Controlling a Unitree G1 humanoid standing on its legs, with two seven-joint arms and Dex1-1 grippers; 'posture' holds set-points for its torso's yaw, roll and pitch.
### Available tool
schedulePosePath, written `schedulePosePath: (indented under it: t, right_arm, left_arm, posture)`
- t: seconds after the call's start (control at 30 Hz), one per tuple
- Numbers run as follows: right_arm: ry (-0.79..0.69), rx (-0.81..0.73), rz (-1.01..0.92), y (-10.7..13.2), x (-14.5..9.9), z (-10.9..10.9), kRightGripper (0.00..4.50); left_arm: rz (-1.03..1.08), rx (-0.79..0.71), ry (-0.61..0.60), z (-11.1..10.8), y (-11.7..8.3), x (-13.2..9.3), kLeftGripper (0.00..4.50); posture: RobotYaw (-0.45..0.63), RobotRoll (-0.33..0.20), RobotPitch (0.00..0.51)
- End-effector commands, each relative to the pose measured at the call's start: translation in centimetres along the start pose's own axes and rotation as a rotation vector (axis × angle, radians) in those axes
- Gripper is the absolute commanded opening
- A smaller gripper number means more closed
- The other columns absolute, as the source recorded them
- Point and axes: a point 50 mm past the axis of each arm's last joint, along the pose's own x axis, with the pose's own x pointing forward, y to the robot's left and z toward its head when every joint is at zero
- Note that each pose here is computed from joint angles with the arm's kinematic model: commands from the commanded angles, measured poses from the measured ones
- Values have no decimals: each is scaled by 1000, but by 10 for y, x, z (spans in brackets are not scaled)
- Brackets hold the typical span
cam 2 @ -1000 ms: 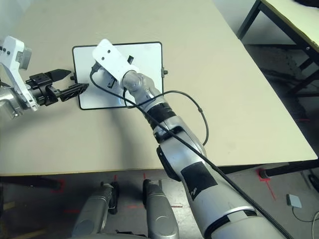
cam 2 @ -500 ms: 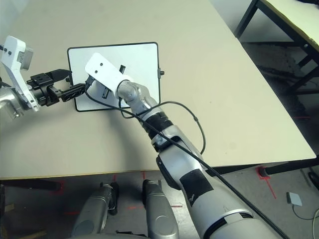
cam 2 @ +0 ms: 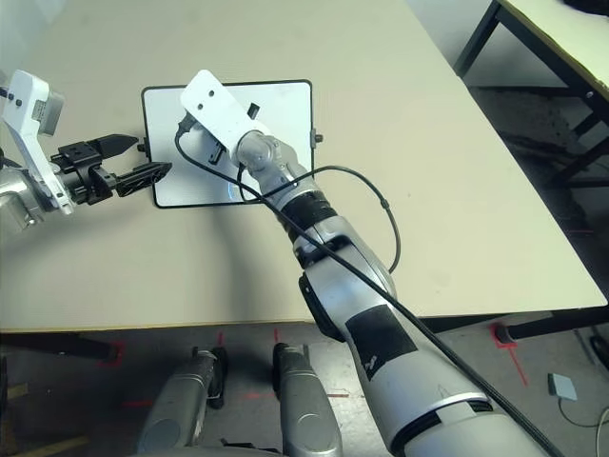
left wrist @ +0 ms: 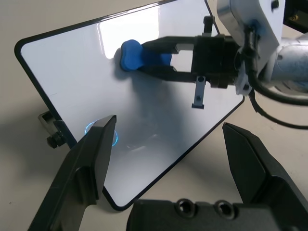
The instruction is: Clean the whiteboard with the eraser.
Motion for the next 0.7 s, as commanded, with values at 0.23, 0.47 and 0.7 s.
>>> schedulePosePath:
  t: [0.23,0.47,0.7]
  right_arm:
    - [130,5,205,57,-13,-35,778]
    - [143,9,79,18,-6,-30,778]
    - [144,25,7,-2,-1,-25,778]
  left_arm:
    - [-3,-2,8,-2,0,-2,4500]
    - [-7,-2,10,-2,-2,0,4500]
    - [-5,-5,8,-3,-2,-1,4500]
  posture:
    - [135,0,250]
    - [134,0,250]
    - [140,0,248]
